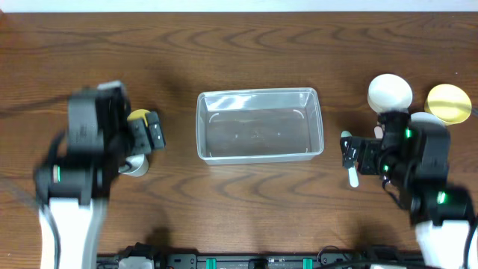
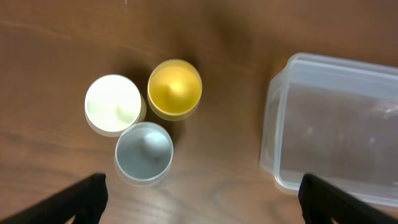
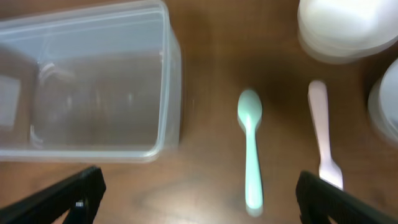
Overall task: Pack container
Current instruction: 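Reach the left gripper to the yellow cup and grasp its rim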
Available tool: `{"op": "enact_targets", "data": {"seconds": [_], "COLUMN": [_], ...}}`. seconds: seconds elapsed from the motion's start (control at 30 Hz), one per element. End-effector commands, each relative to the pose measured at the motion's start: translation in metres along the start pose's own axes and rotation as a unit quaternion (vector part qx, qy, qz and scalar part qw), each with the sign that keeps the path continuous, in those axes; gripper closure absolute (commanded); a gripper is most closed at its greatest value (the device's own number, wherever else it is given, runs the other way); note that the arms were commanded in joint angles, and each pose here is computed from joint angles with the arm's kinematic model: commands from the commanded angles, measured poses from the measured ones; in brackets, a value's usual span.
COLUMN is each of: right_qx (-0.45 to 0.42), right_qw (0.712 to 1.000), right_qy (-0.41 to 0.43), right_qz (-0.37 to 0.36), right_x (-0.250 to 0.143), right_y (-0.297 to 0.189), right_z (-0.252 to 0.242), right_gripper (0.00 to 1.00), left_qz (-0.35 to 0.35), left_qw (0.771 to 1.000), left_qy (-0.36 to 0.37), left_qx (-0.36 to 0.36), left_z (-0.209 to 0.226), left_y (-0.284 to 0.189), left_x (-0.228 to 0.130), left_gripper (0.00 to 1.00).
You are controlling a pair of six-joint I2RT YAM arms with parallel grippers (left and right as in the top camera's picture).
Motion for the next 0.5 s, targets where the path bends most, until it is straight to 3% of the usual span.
{"op": "enact_targets", "data": {"seconds": [0.0, 0.13, 0.47], "right_qx": [-0.009, -0.02, -0.05], "right_qw": [0.999, 0.994, 0.989], "right_qy": [-0.012, -0.011, 0.002], "right_qz": [0.049, 0.105, 0.137], "right_x": [0.023, 0.03, 0.029], "right_y": [-0.002, 0.007, 0.024], "right_z": [0.011, 0.013, 0.007], "right_gripper": [0.01, 0.01, 0.01], "left_qz": [0.057, 0.117, 0.134], "left_qw": [0.998, 0.993, 0.991], "left_qy": [-0.005, 0.001, 0.002], "left_qx": [-0.003, -0.003, 0.004], "left_z": [0.001, 0.0, -0.002], "left_y": [0.003, 0.024, 0.082], "left_x": [0.026, 0.035, 0.059], "left_gripper": [0.02, 0.02, 0.03]}}
Point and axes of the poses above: each gripper's point midway between its finger pads, its own y axis out along the fingers, its own z axis along the line the jaws close on, x = y × z, the point moved 10 cm from there along -y, back along the fingers, and after that the axes turned 14 degrees about y, right-handed, at the moved point
